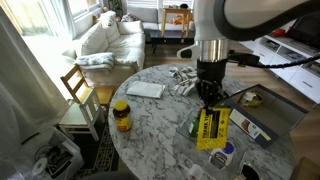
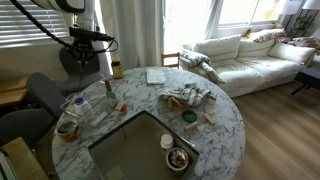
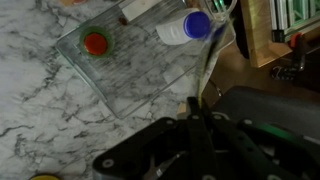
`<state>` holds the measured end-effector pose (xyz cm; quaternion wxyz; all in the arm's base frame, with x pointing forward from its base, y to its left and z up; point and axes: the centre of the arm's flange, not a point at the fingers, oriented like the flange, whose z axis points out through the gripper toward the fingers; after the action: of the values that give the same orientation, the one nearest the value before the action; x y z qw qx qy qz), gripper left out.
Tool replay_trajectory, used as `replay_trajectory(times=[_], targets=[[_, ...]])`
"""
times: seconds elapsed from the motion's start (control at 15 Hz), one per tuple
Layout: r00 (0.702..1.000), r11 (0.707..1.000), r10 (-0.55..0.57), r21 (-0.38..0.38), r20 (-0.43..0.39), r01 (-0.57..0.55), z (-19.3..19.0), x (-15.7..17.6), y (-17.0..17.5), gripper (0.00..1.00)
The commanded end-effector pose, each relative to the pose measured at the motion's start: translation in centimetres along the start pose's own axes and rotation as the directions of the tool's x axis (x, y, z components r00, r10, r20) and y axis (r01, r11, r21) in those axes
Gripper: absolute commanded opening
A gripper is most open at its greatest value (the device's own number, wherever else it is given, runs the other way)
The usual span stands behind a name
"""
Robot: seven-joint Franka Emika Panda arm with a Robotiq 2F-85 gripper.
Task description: Remove the yellow card in the clear crisper drawer and place it on the table, pick up the yellow and brown bottle and place it in the crisper drawer near the hot sauce green bottle
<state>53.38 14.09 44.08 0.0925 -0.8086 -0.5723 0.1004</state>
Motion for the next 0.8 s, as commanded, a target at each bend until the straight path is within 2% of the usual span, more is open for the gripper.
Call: replay_trajectory(times=[0.0,0.2,0.4,0.47,0.6,0.73], targets=[[0.99,0.998,0.02,-0.053,-0.14,-0.028,-4.8,-3.2,-0.8,0.0],[0.948,0.992,0.084,-0.065,-0.308,-0.109,-6.5,-6.8,0.2,0.0],[0.877,0.973,0.161,-0.076,-0.453,-0.218,-5.5,-10.4,2.6,0.0],[0.914,0.979,0.149,-0.073,-0.378,-0.19,-7.5,-8.6,2.3,0.02],[0.889,0.971,0.18,-0.071,-0.421,-0.23,-6.7,-10.4,3.5,0.02],[0.885,0.97,0.185,-0.067,-0.428,-0.236,-6.4,-10.5,3.5,0.02]])
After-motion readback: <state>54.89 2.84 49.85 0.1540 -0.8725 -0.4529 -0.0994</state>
